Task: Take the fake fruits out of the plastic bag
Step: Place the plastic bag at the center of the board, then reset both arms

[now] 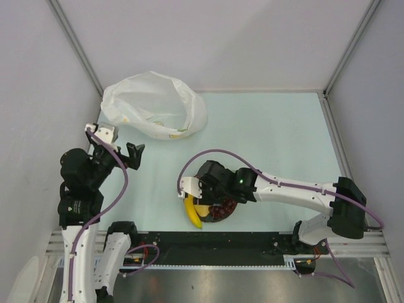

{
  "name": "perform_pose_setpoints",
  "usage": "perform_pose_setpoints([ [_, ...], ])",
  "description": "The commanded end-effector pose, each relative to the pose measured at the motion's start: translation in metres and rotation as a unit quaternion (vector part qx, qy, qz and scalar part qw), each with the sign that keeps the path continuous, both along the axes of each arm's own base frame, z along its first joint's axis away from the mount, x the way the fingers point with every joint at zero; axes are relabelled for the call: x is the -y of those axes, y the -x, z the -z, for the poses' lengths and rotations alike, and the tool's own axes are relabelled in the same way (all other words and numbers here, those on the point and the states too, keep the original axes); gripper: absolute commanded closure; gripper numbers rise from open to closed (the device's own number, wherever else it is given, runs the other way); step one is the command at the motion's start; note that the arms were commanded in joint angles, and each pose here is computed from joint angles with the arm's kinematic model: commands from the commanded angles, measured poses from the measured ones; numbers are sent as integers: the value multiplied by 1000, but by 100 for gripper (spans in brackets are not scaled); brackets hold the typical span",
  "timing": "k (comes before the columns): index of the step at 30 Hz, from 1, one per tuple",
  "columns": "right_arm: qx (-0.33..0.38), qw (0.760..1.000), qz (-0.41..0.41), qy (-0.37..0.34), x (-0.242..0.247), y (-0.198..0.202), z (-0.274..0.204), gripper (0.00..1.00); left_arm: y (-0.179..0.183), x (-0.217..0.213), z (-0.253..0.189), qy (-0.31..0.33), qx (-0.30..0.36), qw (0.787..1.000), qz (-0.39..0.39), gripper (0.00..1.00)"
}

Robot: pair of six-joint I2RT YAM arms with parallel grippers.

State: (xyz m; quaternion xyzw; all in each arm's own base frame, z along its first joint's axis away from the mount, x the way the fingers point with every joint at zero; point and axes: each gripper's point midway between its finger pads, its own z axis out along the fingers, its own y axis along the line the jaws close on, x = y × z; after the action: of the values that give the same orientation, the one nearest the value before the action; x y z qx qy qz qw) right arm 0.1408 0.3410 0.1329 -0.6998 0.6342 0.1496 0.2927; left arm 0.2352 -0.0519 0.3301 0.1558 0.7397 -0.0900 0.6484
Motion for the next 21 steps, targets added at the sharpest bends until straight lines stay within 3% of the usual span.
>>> perform_pose_setpoints([
  [1, 36, 998, 29, -51, -1, -11, -37, 58, -10, -5, -4, 14, 8, 1000, -16, 0],
  [7, 69, 983, 131, -109, 23, -67, -75, 55, -11, -5, 11, 15, -15, 1000, -14, 0],
  [11, 49, 947, 280, -148, 84, -139, -89, 54, -13, -13, 38, 5, -45, 998, -34, 0],
  [14, 34, 922, 345, -170, 122, -157, -98, 52, -15, -17, 60, -2, -65, 997, -46, 0],
  [16, 35, 893, 411, -182, 162, -173, -103, 49, -16, -20, 75, -7, -79, 996, -50, 0],
  [20, 38, 853, 489, -180, 215, -178, -100, 36, -17, -17, 83, -5, -88, 995, -43, 0],
  [21, 35, 845, 504, -175, 225, -175, -95, 27, -18, -13, 81, -1, -82, 996, -33, 0],
])
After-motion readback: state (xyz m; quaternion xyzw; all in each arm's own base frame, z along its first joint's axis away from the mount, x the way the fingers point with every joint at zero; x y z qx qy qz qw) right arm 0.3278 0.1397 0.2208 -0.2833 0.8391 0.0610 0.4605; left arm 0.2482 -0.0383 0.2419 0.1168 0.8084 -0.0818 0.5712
